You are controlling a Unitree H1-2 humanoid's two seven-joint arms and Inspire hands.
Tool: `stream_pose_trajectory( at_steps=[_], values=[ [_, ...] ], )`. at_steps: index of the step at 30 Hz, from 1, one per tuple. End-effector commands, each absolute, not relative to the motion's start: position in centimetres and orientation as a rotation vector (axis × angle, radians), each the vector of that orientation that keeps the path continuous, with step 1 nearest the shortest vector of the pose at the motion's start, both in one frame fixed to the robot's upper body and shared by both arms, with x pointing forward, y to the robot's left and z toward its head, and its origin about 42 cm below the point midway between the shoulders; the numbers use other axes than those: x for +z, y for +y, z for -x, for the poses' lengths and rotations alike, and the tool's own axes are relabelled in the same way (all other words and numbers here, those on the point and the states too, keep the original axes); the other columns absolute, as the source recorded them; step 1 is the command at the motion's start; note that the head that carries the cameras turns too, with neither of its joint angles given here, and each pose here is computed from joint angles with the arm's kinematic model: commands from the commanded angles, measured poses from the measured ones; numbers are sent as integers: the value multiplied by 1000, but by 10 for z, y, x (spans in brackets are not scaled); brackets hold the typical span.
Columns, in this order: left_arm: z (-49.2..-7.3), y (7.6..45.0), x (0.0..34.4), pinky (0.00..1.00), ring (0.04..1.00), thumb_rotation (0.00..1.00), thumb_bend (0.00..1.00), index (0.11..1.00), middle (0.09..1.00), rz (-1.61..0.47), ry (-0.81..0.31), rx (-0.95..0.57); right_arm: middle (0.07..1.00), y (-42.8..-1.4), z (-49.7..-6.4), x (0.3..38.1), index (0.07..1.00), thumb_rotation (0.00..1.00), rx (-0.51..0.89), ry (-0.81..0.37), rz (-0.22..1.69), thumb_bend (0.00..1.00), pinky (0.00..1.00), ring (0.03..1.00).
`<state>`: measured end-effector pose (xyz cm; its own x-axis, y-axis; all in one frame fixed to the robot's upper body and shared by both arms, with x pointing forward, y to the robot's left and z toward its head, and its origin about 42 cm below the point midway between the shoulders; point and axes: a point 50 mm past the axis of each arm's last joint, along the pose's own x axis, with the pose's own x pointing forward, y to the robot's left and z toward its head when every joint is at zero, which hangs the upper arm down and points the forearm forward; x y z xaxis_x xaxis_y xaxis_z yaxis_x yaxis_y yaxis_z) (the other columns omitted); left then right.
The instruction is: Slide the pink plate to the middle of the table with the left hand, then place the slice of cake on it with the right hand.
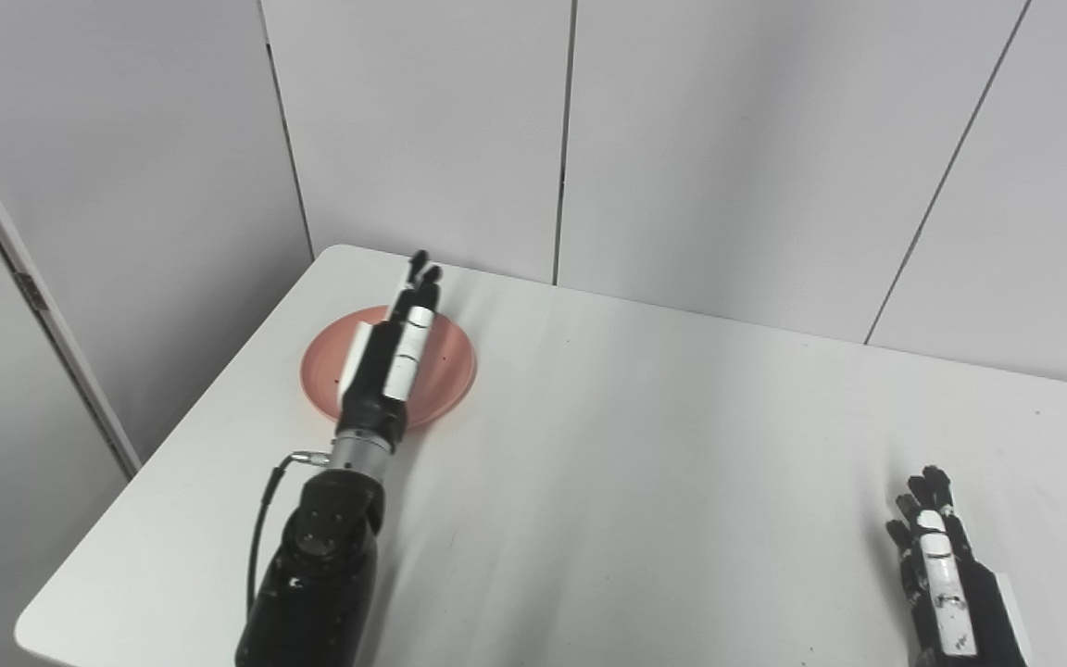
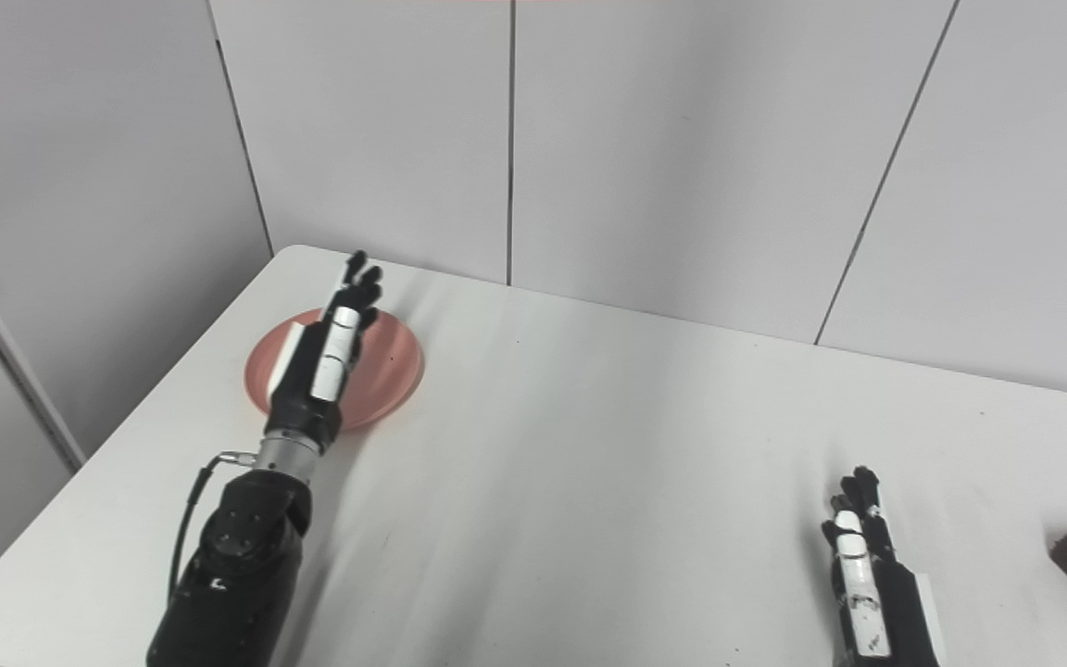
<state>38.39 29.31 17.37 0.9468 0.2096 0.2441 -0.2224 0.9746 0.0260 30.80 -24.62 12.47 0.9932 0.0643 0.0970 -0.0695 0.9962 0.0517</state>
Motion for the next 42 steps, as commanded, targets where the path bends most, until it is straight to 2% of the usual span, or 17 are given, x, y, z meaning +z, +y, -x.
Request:
stream_pose_trajectory(
  at_steps=[1, 8, 11, 16, 20, 31, 36, 42],
  values=[
    [-399, 310, 201, 1000, 916, 1000, 795, 924, 906, -76, -329, 286, 1000, -250, -300, 107, 1000, 842, 55, -66, -53, 591, 1000, 1000],
    [-412, 351, 197, 953, 817, 1000, 796, 849, 819, -78, -332, 443, 1000, -251, -301, 106, 1000, 822, 55, -63, -65, 607, 1000, 1000],
    [-414, 367, 195, 962, 777, 1000, 798, 814, 781, -68, -326, 496, 1000, -252, -301, 107, 1000, 832, 57, -65, -60, 607, 1000, 1000],
    [-420, 387, 192, 900, 765, 1000, 818, 796, 772, -73, -328, 545, 1000, -254, -300, 108, 1000, 838, 60, -63, -63, 607, 1000, 1000],
    [-427, 396, 186, 901, 756, 1000, 820, 780, 755, -47, -323, 566, 1000, -256, -300, 108, 1000, 836, 58, -64, -60, 610, 1000, 1000],
    [-433, 397, 165, 919, 801, 1000, 803, 795, 772, -56, -254, 566, 1000, -259, -299, 108, 1000, 855, 60, -65, -34, 619, 1000, 1000],
    [-435, 401, 153, 992, 893, 1000, 827, 862, 845, -49, -193, 535, 1000, -258, -300, 108, 1000, 849, 57, -65, -46, 612, 1000, 1000],
    [-441, 396, 142, 1000, 952, 1000, 832, 911, 898, -35, -150, 473, 1000, -258, -300, 108, 1000, 849, 56, -64, -42, 617, 1000, 1000]
  ],
)
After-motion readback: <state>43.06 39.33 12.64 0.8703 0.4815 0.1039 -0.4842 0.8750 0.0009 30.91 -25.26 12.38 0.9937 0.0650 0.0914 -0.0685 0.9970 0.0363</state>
